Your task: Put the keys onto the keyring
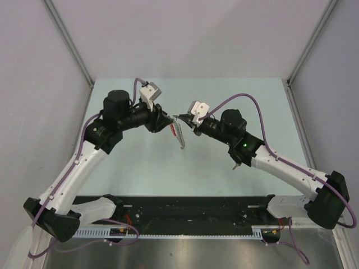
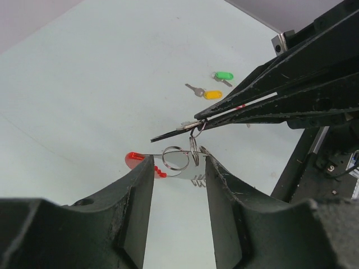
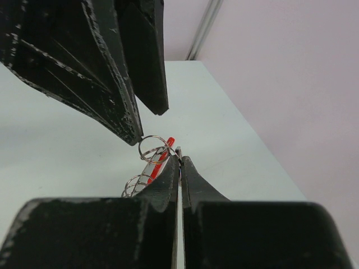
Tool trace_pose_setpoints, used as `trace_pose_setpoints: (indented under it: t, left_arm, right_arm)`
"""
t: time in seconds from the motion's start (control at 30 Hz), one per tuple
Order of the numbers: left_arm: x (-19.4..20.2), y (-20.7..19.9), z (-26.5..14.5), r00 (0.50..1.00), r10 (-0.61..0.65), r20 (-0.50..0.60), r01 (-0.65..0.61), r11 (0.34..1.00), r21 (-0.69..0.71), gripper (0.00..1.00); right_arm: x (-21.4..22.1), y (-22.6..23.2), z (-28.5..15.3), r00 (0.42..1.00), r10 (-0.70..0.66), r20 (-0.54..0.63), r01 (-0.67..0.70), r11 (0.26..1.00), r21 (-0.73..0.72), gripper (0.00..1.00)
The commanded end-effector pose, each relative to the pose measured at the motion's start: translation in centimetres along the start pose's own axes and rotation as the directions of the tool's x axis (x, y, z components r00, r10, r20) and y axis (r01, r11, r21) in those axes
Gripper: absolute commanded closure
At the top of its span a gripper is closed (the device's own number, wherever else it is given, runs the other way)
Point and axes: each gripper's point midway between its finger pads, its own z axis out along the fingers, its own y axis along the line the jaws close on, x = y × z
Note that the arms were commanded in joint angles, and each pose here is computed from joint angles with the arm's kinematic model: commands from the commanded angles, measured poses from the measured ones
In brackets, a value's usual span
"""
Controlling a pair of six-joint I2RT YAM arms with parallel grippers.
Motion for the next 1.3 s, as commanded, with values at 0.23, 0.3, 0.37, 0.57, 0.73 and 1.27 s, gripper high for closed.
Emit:
trace_pose_setpoints:
  t: [0.23,0.3,0.37,0.57,0.73,1.27]
  left_arm:
    - [-0.9,-1.1,0.0,1.000,0.012,-0.014,-0.011,0.997,0.076,0.64]
    - [-0.8,-1.3,0.2,1.000,0.011,-0.017,-0.010,0.995,0.094,0.67]
    - [-0.8,-1.4,0.4,1.000,0.003,-0.015,-0.002,0.995,0.103,0.72]
    - [-0.2,-1.5,0.6,0.999,-0.008,-0.036,0.013,0.993,0.119,0.84]
    - [-0.2,-1.5,0.4,0.999,-0.001,-0.040,0.005,0.993,0.115,1.00]
    - [-5.2,-0.4,-1.1,0.931,-0.120,0.345,0.127,0.992,0.001,1.00]
  right_arm:
    - [-3.9,-0.8,-0.1,0.995,-0.051,0.086,0.048,0.998,0.038,1.00]
    - [-3.9,-0.7,0.0,0.995,-0.054,0.088,0.051,0.998,0.036,1.00]
    - [-4.0,-0.6,-0.1,0.995,-0.055,0.088,0.052,0.998,0.035,1.00]
    - [-3.8,-0.7,-0.1,0.995,-0.063,0.079,0.060,0.997,0.041,1.00]
    - [-3.8,-0.9,-0.1,0.995,-0.068,0.073,0.064,0.996,0.055,1.00]
    - [-2.7,0.1,-0.1,0.999,-0.030,0.040,0.028,0.998,0.048,1.00]
